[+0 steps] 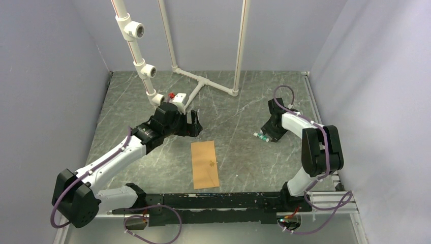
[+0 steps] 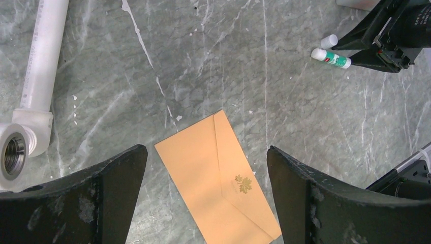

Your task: Place the letter into the envelope and seal it

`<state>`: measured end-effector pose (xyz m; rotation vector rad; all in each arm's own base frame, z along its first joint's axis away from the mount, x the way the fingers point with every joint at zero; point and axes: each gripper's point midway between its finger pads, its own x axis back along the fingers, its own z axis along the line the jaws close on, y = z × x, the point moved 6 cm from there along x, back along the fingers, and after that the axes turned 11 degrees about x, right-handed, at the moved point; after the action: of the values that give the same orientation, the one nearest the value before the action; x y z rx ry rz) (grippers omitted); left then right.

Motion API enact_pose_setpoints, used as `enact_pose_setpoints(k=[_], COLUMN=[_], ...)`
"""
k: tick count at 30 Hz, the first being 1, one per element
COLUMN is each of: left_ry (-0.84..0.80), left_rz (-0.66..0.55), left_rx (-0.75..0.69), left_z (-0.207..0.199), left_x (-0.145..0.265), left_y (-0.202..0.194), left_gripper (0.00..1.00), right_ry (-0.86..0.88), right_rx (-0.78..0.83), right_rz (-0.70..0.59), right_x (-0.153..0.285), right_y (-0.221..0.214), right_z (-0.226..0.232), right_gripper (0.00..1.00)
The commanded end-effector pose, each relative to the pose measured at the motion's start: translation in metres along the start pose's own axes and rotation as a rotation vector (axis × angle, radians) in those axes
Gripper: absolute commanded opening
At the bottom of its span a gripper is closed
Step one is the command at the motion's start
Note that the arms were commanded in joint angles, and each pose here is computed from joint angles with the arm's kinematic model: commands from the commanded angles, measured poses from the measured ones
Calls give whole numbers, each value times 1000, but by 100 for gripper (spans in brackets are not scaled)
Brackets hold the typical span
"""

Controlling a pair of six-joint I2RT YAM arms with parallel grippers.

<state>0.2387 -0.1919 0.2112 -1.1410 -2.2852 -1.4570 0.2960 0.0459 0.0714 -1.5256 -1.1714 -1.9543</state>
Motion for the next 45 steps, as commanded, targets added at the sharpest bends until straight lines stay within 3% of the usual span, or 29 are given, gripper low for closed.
enact_pose_setpoints(k=[1,5,10,16,20,33,40,45], left_ry=[-11,-10,-11,-5,-10,-9,-18,-23], left_rz=[-39,-37,-39,-32,-31,-35,-49,-58], left_rx=[-11,-8,-8,-12,-16,-25,-25,-21], left_z=[-6,-6,-6,-5,-6,-5,-6,-7], left_x=[2,3,3,0,0,1,3,4], left_y=[14,14,13,13,13,14,14,16], left_gripper=[93,93,93,93,93,93,93,93], right_ry=[41,58,233,349,381,225,291,238], right_rx=[13,101,294,643,780,1004,1031,1003], right_rz=[-13,-84,-181,-102,-73,-13,74,190], right_x=[9,28,58,50,47,17,20,14], right_y=[3,7,15,4,2,-6,-24,-40], right_z=[4,0,8,15,19,22,31,28], right_gripper=[51,52,55,59,59,56,43,41])
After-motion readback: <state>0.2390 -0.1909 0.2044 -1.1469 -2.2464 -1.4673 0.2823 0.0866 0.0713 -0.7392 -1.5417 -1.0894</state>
